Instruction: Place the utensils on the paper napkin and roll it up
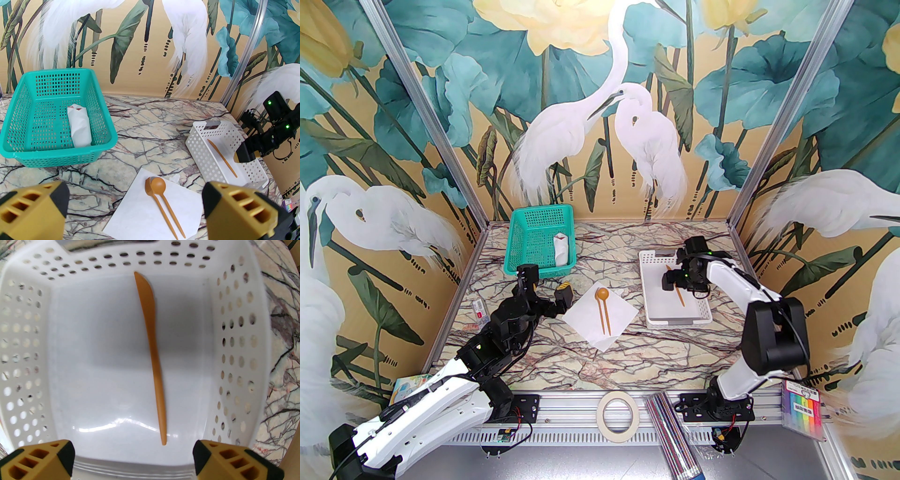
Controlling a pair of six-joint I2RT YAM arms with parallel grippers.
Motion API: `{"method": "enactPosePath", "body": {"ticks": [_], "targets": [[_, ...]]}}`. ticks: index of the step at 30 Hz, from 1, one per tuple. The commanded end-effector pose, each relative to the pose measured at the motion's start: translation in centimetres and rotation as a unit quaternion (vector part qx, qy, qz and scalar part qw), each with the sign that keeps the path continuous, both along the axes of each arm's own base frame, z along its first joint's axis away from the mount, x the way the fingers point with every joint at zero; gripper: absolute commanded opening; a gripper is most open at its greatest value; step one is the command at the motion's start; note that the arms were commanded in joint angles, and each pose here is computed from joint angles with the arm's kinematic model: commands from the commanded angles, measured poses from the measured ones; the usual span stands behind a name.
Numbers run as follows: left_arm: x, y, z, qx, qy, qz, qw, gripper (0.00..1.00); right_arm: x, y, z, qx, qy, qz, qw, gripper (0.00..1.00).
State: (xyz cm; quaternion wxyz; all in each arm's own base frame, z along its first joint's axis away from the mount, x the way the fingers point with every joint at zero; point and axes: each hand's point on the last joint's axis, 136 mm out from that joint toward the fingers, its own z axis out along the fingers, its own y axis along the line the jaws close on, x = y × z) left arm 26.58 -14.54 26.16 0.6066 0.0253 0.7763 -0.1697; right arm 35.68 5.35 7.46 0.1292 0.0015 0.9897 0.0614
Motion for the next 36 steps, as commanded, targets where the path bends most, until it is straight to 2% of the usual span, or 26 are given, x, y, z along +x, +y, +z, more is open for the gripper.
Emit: {"method": "enactPosePath", "body": {"ticks": [1, 2, 14, 21, 36], "targets": [[0.1, 0.6, 1.1, 0.009, -0.008, 0.011, 1.000, 1.00, 1.8, -0.7, -0.2, -0.013, -0.009, -0.004, 1.000, 0.83], [0.1, 0.6, 1.1, 0.011, -0.008, 0.011, 1.000, 0.99, 2.1, -0.8, -0.5, -0.014, -0.007, -0.004, 1.000, 0.79], [0.1, 0.5, 1.0, 0.015, -0.003, 0.010, 1.000, 0.99, 3.3, -0.9, -3.4, -0.016, 0.029, -0.007, 0.999, 0.59], [0.1, 0.5, 0.9, 0.014, -0.001, 0.009, 1.000, 0.99, 3.0, -1.0, -4.9, -0.020, 0.051, -0.010, 0.998, 0.54], [0.1, 0.4, 0.8, 0.010, -0.001, 0.007, 1.000, 0.99, 1.6, -0.7, -8.0, -0.013, 0.103, -0.012, 0.995, 0.32]]}}
